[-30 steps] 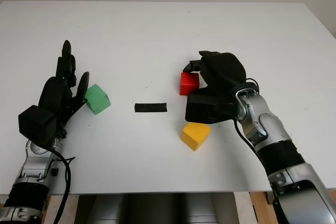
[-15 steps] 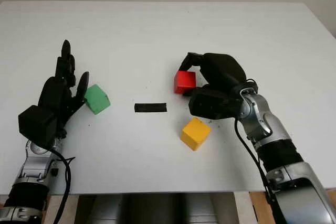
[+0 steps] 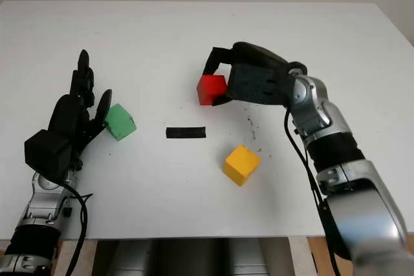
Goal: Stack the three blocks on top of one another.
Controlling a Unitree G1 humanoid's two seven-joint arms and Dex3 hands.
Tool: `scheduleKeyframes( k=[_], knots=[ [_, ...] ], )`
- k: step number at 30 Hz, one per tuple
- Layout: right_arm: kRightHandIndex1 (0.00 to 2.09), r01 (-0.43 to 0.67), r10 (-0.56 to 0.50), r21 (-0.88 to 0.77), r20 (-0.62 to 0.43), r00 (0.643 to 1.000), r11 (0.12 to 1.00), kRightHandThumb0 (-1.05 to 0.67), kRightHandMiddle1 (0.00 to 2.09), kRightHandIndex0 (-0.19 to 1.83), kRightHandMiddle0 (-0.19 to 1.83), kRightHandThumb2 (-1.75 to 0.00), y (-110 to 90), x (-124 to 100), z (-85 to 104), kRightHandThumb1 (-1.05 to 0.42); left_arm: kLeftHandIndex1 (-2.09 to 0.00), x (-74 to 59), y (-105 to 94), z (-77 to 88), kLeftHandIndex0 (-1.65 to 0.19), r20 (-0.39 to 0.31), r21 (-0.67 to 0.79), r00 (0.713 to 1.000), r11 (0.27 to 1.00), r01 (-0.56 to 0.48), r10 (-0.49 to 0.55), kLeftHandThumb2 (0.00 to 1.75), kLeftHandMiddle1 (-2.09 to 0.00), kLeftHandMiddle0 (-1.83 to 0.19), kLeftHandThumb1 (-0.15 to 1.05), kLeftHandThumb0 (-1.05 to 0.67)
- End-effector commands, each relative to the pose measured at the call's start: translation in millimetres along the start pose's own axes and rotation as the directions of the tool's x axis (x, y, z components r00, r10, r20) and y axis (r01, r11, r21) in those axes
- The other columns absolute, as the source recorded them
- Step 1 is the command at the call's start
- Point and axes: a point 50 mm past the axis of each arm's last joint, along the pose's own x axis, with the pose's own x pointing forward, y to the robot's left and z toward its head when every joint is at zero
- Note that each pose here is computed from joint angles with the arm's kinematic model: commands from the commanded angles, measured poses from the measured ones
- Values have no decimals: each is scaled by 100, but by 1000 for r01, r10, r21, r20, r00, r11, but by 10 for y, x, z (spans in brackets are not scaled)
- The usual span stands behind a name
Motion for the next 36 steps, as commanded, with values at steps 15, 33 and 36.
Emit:
scheduleKeyframes(
  k=[15, 33, 36],
  knots=[
    [3, -138, 144, -68, 88, 986, 988, -49, 146, 28, 40, -6, 150, 78, 202, -93, -6, -7, -25, 15, 16, 12, -13, 1000, 1000, -13, 13, 53, -6, 17, 105, -73],
    [5, -185, 196, -89, 149, 969, 979, -51, 158, 25, 41, -5, 372, 109, 249, -94, -6, -3, -2, 33, 16, 13, 2, 1000, 1000, -19, 19, 54, -6, 16, 105, -74],
    [5, -191, 202, -81, 154, 967, 978, -49, 157, 25, 41, -5, 416, 120, 246, -93, -5, 0, -1, 33, 16, 17, -3, 1000, 1000, -15, 15, 54, -5, 16, 105, -73]
  ],
)
